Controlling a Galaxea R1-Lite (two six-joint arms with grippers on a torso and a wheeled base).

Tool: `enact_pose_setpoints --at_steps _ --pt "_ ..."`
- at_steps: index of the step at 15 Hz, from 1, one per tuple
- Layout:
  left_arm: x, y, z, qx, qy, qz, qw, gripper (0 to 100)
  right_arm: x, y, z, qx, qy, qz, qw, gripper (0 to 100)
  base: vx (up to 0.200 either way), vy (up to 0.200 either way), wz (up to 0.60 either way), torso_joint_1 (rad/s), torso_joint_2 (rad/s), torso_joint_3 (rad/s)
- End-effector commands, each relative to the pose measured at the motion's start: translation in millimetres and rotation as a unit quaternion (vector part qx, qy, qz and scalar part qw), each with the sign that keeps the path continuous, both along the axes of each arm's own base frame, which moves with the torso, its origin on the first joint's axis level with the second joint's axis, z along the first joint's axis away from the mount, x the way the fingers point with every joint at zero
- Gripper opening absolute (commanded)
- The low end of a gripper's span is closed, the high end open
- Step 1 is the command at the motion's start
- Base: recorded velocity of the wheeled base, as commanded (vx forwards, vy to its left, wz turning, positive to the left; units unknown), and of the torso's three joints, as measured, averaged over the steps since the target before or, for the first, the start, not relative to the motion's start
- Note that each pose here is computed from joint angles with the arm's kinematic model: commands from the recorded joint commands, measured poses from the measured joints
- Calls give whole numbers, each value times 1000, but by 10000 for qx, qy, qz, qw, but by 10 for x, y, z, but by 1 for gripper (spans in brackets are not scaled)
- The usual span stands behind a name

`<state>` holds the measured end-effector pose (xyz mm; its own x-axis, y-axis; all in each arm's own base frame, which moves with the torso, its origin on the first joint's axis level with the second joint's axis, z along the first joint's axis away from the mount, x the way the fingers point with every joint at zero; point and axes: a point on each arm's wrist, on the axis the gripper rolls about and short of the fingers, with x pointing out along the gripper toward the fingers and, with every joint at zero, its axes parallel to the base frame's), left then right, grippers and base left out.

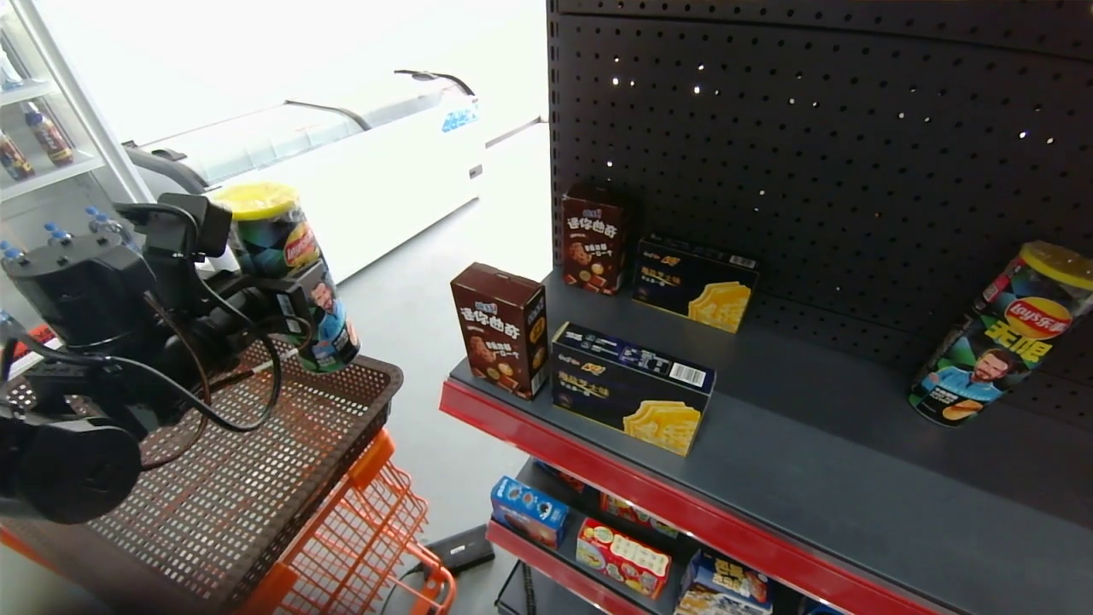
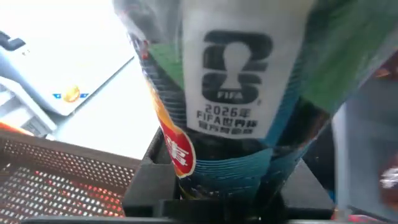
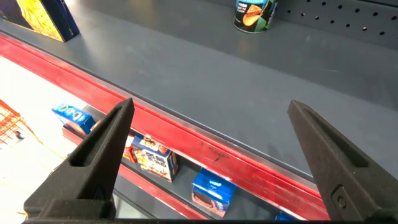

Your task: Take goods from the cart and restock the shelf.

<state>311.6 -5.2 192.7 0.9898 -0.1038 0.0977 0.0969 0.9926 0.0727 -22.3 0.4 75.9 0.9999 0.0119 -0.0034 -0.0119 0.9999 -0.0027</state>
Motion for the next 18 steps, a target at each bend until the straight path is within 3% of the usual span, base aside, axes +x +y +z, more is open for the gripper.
enact_pose_setpoints --at_steps 1,2,4,7,11,13,15,18 --pt "-635 -227 551 -85 -223 -594 9980 0 1 0 1 -1 6 2 10000 100 0 0 0 0 0 0" --pt "-692 -276 554 -84 -160 -762 9969 0 1 0 1 -1 6 2 10000 100 0 0 0 0 0 0" --pt "-893 -431 634 -75 -282 -1225 9920 0 1 0 1 -1 6 2 10000 100 0 0 0 0 0 0" --pt "-1010 -680 581 -65 -201 -1989 9798 0 1 0 1 -1 6 2 10000 100 0 0 0 0 0 0" --pt "-1030 -747 561 37 -178 -2712 9623 0 1 0 1 -1 6 2 10000 100 0 0 0 0 0 0" --pt "-959 -831 572 84 -189 -2876 9575 0 1 0 1 -1 6 2 10000 100 0 0 0 0 0 0" --pt "-953 -982 698 81 -365 -3361 9411 0 1 0 1 -1 6 2 10000 100 0 0 0 0 0 0" --pt "-1002 -954 538 123 -6 -3754 9268 0 1 0 1 -1 6 2 10000 100 0 0 0 0 0 0"
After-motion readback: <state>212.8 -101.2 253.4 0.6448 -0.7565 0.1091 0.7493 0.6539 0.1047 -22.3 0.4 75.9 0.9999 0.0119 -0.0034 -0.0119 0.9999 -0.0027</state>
